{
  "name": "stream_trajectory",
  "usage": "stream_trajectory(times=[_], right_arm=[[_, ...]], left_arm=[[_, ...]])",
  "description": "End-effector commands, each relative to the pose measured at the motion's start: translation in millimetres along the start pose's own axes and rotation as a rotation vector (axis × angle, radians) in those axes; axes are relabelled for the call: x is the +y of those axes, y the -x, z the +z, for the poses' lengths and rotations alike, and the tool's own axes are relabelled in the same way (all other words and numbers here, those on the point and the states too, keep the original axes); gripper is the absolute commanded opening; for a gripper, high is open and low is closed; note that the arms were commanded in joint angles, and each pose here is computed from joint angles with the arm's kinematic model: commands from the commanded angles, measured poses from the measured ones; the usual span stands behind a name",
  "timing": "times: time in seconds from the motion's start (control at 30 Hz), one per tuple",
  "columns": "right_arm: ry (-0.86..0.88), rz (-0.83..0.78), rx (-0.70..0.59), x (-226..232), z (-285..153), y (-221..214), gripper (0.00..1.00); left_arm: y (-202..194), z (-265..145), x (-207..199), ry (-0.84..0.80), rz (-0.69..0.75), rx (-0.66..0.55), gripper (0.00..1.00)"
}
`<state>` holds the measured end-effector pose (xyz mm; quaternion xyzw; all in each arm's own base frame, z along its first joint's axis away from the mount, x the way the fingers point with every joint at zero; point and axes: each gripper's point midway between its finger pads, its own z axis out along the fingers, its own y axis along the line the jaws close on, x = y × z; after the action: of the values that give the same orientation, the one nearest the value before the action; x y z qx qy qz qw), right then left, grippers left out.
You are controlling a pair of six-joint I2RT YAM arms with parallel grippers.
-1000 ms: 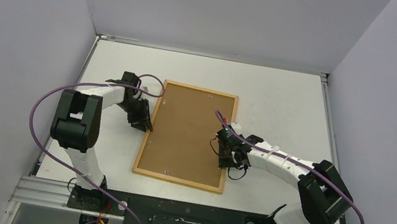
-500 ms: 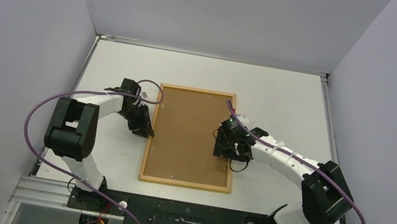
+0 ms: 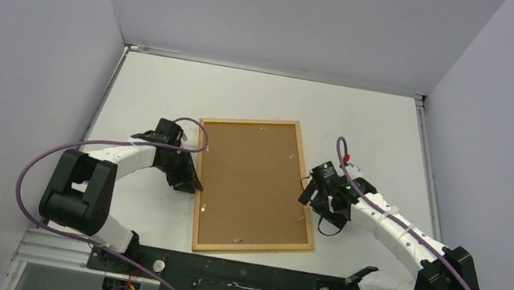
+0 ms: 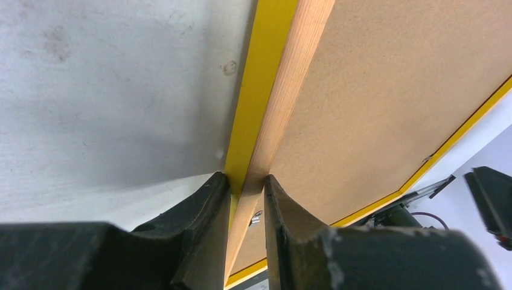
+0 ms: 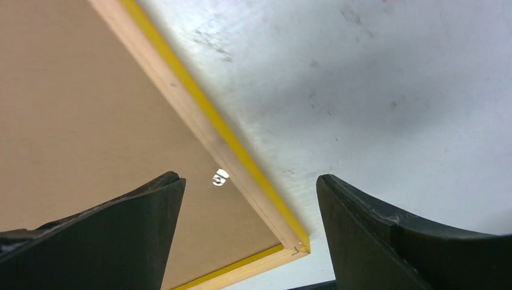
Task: Put the photo into the frame
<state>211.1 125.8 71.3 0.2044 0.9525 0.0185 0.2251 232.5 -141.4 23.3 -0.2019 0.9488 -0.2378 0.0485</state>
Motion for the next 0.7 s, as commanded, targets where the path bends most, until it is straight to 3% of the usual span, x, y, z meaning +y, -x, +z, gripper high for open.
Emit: stream_trajectory(times=[0.0, 0.3, 0.67], right_arm=[[-0.037, 0.088, 0.038, -14.8, 8.9, -18.1, 0.82], [0.022, 0.183, 0.024, 0.6, 25.5, -20.7, 0.73], [-0.046, 0.113, 0.038, -8.3, 35.7, -27.6, 0.64]], left_arm=[[11.6, -10.2, -29.0, -0.124, -0.012, -0.062, 0.01], [9.3, -3.1, -26.0, -0.117, -0.013, -0.034, 0.04], [9.6, -0.3, -20.4, -0.093, -0.014, -0.034, 0.08]])
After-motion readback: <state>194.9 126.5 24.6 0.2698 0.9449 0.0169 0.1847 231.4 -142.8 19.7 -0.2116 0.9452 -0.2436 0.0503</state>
